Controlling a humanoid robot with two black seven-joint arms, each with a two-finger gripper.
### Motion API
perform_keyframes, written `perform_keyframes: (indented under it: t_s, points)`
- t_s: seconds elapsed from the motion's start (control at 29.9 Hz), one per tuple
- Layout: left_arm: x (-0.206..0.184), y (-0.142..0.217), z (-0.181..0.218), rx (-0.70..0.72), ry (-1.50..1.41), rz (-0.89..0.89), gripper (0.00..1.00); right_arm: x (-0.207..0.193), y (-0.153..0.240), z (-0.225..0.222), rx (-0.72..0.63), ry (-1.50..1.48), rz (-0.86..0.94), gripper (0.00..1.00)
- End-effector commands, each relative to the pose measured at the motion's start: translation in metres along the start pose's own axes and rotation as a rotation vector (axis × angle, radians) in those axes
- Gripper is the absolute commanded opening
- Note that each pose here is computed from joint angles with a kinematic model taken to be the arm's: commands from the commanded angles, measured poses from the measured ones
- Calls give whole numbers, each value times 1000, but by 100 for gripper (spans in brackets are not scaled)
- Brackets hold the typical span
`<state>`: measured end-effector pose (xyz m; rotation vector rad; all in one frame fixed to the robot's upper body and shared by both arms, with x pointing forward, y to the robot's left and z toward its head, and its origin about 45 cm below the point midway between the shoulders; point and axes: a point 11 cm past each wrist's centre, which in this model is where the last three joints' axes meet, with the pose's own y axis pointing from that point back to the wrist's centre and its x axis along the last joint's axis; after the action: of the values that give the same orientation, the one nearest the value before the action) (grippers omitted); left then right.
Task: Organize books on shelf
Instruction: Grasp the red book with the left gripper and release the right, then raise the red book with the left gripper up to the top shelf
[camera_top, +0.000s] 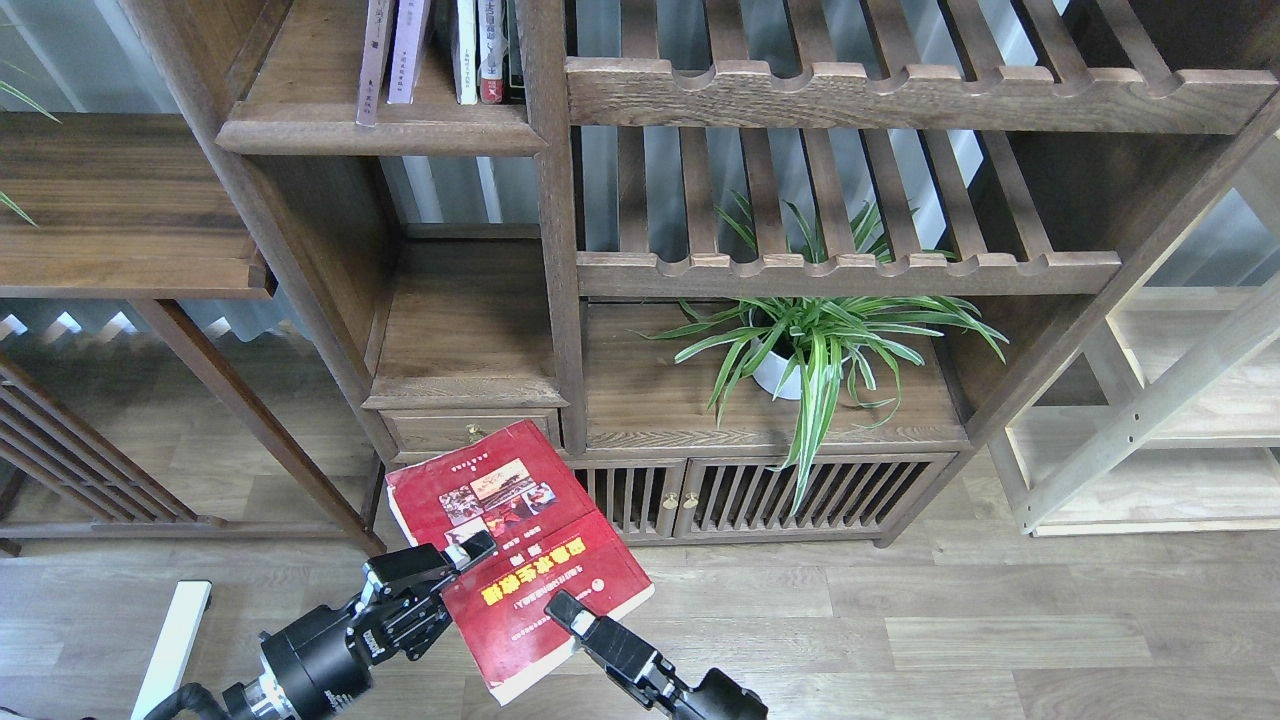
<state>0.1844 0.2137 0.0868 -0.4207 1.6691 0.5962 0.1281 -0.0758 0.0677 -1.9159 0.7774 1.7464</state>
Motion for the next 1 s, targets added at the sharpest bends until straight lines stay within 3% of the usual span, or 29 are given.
perform_keyframes:
  t_s: [0.0, 0.07, 0.23, 0.33, 0.43, 0.74, 0.97]
  points:
    - [2, 4, 4, -11, -29, 13, 0, 1, 1, -5, 15, 2, 4, 12]
    - [2, 6, 5, -17, -37, 17, 0, 1, 1, -6, 20, 3, 6, 20]
    - [1, 11, 11, -35, -64, 24, 0, 5, 6, -21, 75, 10, 22, 79]
    - [0, 12, 10, -36, -68, 20, 0, 12, 13, -28, 106, 8, 48, 92]
    - [-2, 14, 9, -44, -75, 18, 0, 17, 16, -32, 125, 7, 64, 99]
    - [-6, 24, 24, -72, -194, 52, 0, 54, 56, -44, 238, -29, 211, 99]
    - [-18, 46, 58, -131, -437, 143, 0, 67, 68, -68, 327, -50, 250, 99]
